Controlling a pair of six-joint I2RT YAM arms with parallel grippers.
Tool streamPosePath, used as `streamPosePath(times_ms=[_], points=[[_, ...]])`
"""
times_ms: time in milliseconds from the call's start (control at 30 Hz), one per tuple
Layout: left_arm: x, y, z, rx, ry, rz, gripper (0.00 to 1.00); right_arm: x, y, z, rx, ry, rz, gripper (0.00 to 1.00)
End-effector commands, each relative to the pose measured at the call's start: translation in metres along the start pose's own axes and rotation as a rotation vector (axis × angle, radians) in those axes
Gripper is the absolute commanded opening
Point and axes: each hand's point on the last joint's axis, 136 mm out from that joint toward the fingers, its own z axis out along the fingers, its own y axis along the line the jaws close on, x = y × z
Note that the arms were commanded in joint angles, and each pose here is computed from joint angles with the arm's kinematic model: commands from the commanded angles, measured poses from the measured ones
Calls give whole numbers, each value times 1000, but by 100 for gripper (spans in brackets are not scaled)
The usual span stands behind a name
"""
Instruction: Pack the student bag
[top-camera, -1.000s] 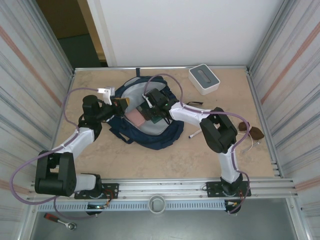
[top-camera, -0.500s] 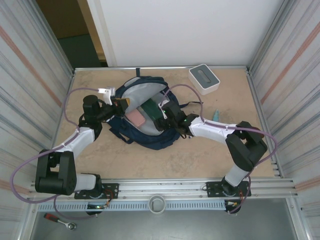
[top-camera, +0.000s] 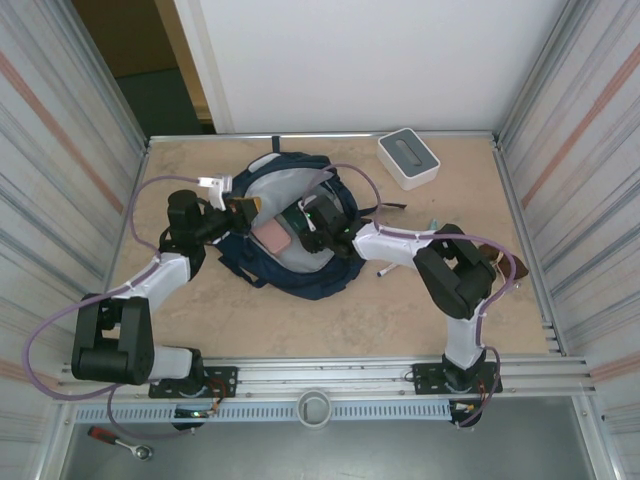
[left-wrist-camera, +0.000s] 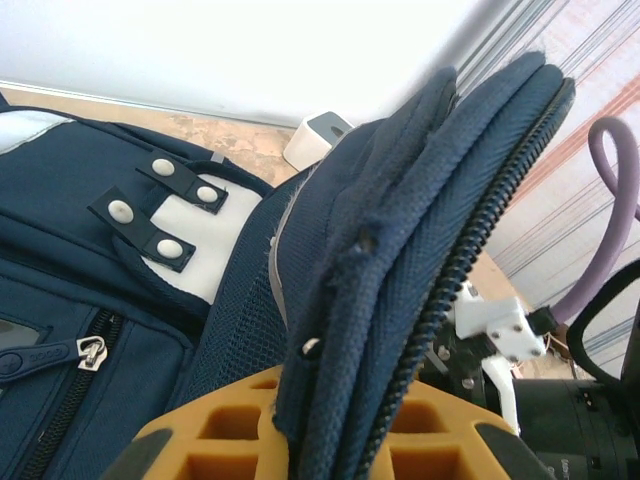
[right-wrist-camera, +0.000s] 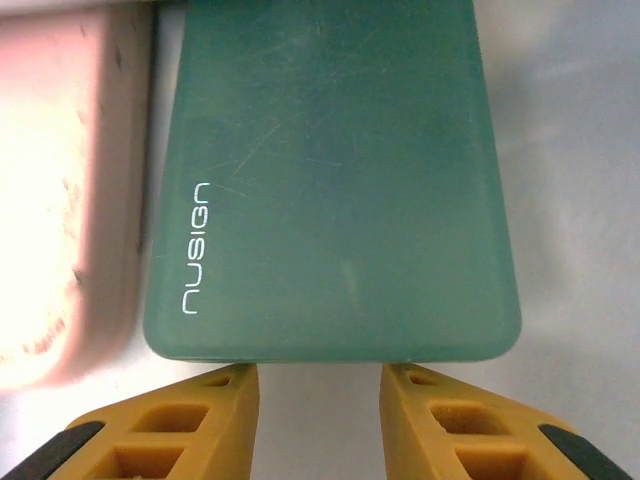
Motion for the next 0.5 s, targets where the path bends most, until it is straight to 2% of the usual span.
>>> streamPosePath(times_ms=[0, 200, 267, 400, 467], points=[[-11, -8, -1, 32, -16, 0, 0, -27, 4, -11, -3, -88, -13, 37], [-10, -8, 1, 21, -14, 12, 0, 14, -23, -59, 73, -84, 36, 45], [-6, -12, 6, 31, 4, 26, 0, 27, -39, -77, 111, -81, 84, 51], [0, -19, 13, 46, 38, 51, 0, 50, -82, -90, 178, -51, 327, 71], [1, -21, 14, 51, 42, 51, 0, 61, -93, -81, 140, -18, 468, 75]])
